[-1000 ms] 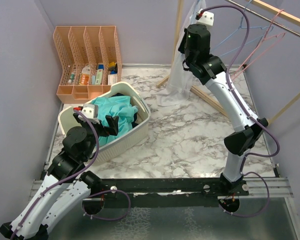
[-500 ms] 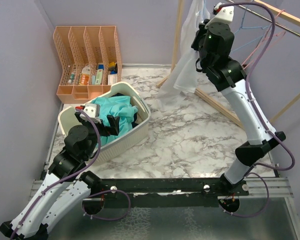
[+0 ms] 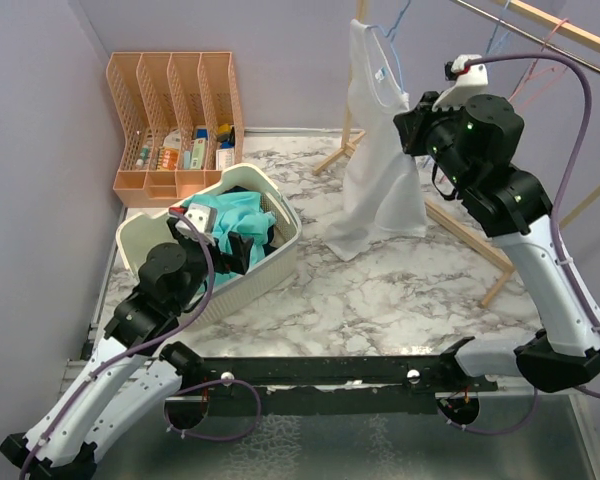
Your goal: Remove the t-shirt from the hanger
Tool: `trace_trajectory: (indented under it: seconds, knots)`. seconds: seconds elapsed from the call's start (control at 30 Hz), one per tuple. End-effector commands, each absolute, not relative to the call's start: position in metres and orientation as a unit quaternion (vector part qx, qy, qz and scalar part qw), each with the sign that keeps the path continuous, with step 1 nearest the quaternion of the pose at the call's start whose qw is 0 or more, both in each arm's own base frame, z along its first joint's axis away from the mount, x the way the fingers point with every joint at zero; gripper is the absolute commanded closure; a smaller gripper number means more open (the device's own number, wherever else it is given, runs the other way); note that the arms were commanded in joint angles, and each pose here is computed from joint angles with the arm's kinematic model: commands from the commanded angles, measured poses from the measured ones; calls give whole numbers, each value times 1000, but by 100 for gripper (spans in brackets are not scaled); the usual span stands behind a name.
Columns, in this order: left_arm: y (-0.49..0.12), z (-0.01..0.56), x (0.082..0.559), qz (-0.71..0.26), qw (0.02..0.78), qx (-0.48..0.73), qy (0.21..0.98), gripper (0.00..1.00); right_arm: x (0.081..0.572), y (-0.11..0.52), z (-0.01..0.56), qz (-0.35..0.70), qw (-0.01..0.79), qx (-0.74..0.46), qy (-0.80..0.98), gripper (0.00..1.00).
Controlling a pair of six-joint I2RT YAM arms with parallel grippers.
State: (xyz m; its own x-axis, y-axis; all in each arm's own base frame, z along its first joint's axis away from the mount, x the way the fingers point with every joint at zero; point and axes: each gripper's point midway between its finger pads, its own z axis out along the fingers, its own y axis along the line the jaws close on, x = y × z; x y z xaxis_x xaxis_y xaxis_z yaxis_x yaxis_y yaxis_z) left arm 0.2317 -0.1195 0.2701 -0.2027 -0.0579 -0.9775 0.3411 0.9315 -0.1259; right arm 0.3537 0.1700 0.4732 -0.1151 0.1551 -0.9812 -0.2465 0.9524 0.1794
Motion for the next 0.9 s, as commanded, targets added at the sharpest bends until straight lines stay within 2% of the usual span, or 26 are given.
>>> trace_trajectory:
  seconds: [0.0, 0.23, 0.53, 0.6, 0.7, 0.87]
  knots:
    - [-140, 277, 230, -197, 626, 136, 742, 1, 320, 196, 481, 216, 655, -137, 711, 99]
    - [-182, 310, 219, -283, 634, 221, 685, 1, 255, 200, 451, 264, 588, -239, 726, 99]
    - [-223, 413, 212, -347, 659, 311, 590, 2, 167, 172, 416, 304, 543, -290, 727, 99]
    - [-228, 437, 213, -356, 671, 315, 569, 3, 151, 169, 404, 315, 537, -301, 722, 99]
    - [-236, 470, 217, -370, 682, 314, 547, 10, 132, 163, 390, 329, 535, -304, 716, 99]
    - [-278, 493, 208, -445, 626, 395, 504, 11, 111, 155, 374, 342, 530, -304, 714, 99]
